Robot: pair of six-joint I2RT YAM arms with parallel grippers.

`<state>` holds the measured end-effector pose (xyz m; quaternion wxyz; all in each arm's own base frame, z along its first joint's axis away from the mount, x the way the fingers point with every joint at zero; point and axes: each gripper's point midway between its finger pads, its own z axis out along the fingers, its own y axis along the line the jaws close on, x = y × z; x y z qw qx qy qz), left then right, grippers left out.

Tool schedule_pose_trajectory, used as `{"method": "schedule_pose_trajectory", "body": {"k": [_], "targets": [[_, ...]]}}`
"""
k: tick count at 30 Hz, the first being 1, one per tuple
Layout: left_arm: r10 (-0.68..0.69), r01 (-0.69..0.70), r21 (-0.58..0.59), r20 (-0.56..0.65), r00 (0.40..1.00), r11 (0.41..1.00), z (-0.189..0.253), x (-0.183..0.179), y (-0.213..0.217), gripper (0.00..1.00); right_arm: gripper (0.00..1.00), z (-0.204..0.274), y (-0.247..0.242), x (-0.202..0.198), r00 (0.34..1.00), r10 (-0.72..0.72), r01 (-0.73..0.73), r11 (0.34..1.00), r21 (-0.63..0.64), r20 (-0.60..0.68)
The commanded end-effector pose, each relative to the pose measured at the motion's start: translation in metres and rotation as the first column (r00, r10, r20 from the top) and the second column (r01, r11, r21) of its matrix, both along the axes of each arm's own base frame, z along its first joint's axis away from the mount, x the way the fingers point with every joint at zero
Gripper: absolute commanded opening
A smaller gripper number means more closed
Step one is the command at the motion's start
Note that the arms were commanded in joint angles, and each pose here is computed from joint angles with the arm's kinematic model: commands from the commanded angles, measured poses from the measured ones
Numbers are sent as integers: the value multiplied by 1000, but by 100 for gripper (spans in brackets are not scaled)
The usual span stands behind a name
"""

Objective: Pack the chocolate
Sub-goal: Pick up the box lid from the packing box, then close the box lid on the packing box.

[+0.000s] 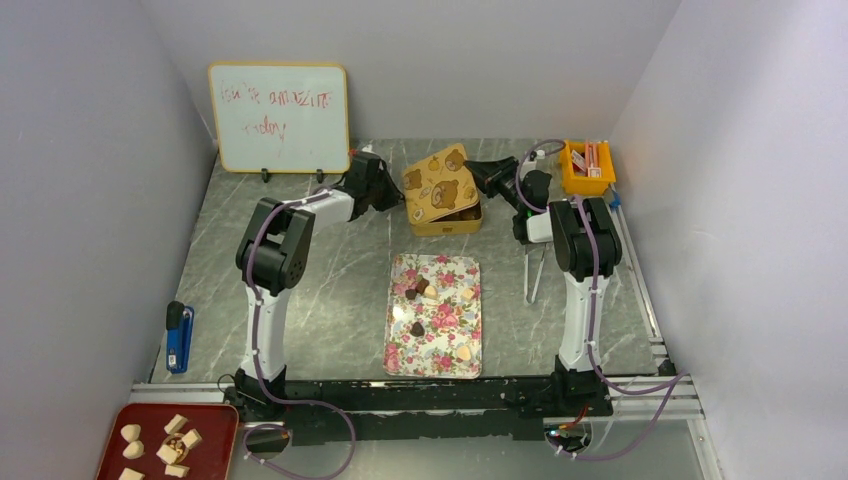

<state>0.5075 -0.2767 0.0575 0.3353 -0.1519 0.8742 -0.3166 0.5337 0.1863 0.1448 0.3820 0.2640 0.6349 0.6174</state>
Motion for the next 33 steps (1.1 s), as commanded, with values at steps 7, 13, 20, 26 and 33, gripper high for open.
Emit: {"method": "schedule_pose_trajectory", "body": {"k": [7,13,20,26,33], "targets": [[-40,40,4,66,997,999,25,9,-19,5,0,26,-10,2,995,-8,10,1000,-23,99],[-46,46,3,72,996,999,29,10,-24,5,0,20,-7,2,996,11,-7,999,-48,84],[-51,51,4,81,995,999,33,12,-27,5,5,10,-9,7,998,10,-3,991,-136,54],[-61,60,4,77,995,998,32,10,-30,5,13,9,-10,12,999,11,-2,980,-201,44],[-68,68,4,78,995,998,32,10,-33,5,20,5,-13,14,1000,2,7,965,-260,32]]}}
